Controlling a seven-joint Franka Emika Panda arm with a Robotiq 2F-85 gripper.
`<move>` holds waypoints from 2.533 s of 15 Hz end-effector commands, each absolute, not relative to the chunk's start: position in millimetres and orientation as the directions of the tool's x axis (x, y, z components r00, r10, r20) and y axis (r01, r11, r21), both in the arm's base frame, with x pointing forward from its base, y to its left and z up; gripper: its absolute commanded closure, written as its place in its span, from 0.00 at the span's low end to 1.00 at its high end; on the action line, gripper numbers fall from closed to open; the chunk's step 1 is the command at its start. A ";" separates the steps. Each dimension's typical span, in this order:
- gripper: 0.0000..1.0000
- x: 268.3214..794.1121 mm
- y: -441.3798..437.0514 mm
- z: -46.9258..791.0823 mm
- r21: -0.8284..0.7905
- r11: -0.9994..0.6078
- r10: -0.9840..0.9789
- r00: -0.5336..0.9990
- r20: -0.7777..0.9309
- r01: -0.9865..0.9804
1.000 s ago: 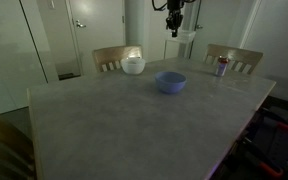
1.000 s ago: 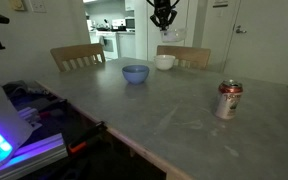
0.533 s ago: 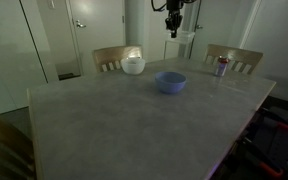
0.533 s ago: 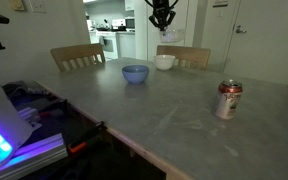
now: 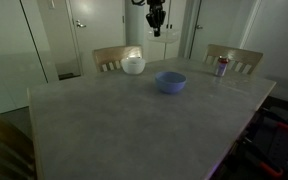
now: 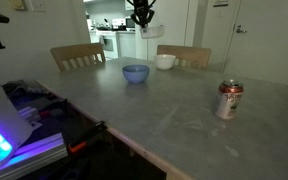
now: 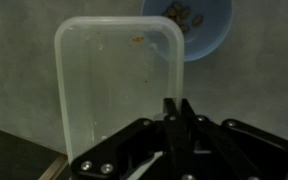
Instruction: Shift the colorless bowl from the right end of the table to the left end, grab the canned bottle and position it next to the colorless bowl. Afterward, move the purple bowl to the right end and place the white bowl next to it
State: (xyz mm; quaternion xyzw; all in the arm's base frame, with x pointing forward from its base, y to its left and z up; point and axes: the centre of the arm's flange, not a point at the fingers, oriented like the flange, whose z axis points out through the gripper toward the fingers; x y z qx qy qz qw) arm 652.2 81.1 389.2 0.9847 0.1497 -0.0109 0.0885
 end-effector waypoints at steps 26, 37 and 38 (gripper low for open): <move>0.98 591.7 443.5 268.5 -0.126 -0.986 0.113 0.994 -0.002 0.111; 0.98 587.3 495.1 197.5 -0.056 -0.987 0.149 0.988 -0.030 0.147; 0.98 587.2 495.7 193.0 -0.049 -0.988 0.146 0.989 -0.033 0.145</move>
